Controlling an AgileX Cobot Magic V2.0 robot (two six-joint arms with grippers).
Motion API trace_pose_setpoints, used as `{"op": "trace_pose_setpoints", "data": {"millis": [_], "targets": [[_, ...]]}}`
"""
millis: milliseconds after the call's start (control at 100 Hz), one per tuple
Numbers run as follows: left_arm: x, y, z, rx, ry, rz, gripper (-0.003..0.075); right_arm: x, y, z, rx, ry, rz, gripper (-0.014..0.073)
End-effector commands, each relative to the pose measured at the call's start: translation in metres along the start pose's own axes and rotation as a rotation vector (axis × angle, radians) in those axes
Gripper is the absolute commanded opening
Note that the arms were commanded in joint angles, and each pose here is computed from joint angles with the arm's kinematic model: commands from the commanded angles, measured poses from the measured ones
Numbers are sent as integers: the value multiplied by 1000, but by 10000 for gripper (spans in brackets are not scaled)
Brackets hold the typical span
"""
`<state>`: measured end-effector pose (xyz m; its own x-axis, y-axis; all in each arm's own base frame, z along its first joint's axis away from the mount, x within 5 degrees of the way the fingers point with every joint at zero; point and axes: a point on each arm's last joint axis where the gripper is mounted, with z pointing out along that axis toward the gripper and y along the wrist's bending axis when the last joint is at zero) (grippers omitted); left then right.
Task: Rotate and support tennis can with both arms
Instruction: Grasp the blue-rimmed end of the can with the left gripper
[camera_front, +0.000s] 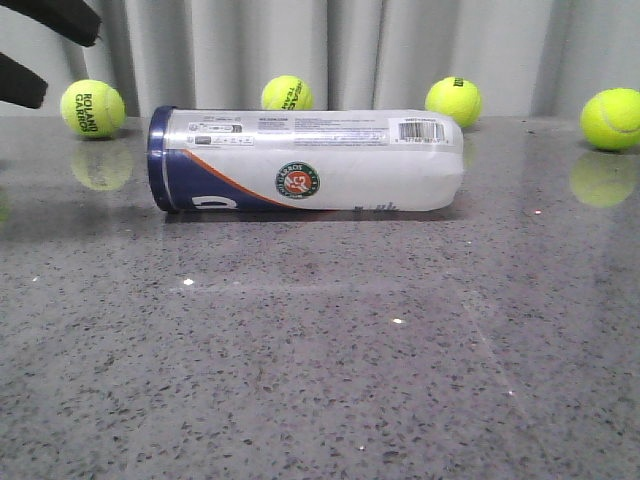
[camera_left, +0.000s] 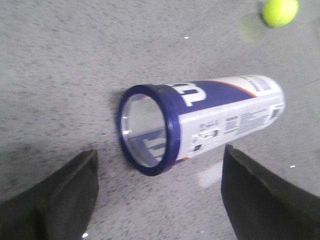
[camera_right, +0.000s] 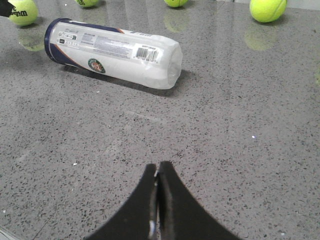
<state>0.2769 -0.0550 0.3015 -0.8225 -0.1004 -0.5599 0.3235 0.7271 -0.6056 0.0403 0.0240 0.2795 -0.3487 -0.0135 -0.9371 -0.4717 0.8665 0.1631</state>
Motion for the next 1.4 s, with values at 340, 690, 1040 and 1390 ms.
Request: {"op": "trace_pose_setpoints", "data": {"millis": [340,690,1040,1390], "targets": [[-7,-16,48,240,17,-50,494,-14,2,-3,-7,-94,-15,-68],[-8,-15,78,334,49,-70,494,-14,2,-3,-7,-94,-15,-68],[-9,-26,104,423,132,-50,494,-14,2,-3,-7,-94,-15,-68],[-9,-26,104,429,124,-60,375,-14,2,-3,-7,-94,-15,-68]]}}
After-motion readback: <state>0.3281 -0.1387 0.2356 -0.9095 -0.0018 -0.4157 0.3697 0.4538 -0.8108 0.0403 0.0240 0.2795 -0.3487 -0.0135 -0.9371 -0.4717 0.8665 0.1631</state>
